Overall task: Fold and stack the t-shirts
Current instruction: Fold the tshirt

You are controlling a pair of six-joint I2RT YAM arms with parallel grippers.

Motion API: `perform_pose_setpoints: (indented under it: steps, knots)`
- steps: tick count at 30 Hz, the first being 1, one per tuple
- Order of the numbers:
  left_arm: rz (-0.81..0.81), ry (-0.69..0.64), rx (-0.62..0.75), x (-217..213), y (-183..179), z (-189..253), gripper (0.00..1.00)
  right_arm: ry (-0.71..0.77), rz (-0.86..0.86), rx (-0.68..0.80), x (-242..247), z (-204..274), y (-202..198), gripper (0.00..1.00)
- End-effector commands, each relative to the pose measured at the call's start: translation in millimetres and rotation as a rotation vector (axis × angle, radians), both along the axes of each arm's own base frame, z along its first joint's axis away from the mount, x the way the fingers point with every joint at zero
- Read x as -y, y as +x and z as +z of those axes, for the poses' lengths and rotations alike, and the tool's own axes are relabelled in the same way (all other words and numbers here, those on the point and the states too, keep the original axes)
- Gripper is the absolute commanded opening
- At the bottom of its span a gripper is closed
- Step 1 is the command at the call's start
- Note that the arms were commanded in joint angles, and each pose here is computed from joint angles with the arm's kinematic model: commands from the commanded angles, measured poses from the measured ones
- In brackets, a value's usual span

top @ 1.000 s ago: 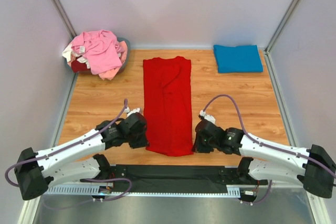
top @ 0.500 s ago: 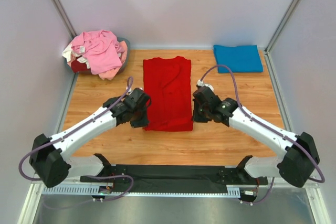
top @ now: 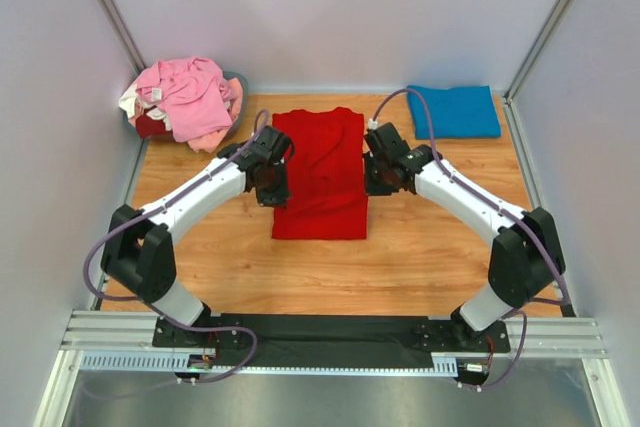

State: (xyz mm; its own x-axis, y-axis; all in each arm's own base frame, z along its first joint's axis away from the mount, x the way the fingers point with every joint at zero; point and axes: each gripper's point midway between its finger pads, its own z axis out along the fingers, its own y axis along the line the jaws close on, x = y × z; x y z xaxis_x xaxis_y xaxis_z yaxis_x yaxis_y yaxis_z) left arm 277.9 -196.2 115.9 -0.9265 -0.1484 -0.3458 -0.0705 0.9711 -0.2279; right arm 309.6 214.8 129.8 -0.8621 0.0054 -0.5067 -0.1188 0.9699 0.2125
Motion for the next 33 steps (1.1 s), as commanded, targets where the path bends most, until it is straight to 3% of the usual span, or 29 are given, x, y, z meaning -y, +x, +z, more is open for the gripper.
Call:
perform_pose_setpoints:
  steps: [1, 18, 23, 24, 25, 26, 27, 28, 33]
  knots:
    - [-0.041, -0.011, 0.025, 4, 20, 6, 0.0, 0.004, 0.038, 0.039, -3, 12, 24, 0.0]
    - [-0.021, 0.031, -0.056, -2, 82, -36, 0.01, -0.03, 0.029, -0.095, -6, -44, 72, 0.0]
    - [-0.017, 0.026, -0.113, 0, 104, -52, 0.15, -0.058, -0.018, -0.137, -2, -58, 97, 0.01]
    - [-0.011, 0.026, -0.118, 0, 108, -52, 0.2, -0.056, -0.021, -0.14, -2, -58, 102, 0.05]
    - [-0.009, 0.024, -0.129, -1, 110, -51, 0.25, -0.051, -0.03, -0.154, 0, -57, 112, 0.19]
    - [-0.003, 0.022, -0.105, 1, 121, -44, 0.37, -0.027, -0.028, -0.162, -2, -53, 117, 0.3]
    - [0.007, 0.022, -0.098, -1, 126, -39, 0.43, -0.027, -0.034, -0.177, 2, -51, 120, 0.51]
    - [0.023, 0.019, -0.098, -5, 131, -33, 0.47, -0.027, -0.054, -0.188, 10, -53, 128, 0.58]
    - [0.081, -0.041, -0.002, -13, 166, 27, 0.59, 0.033, -0.103, -0.071, 25, 21, 174, 0.64]
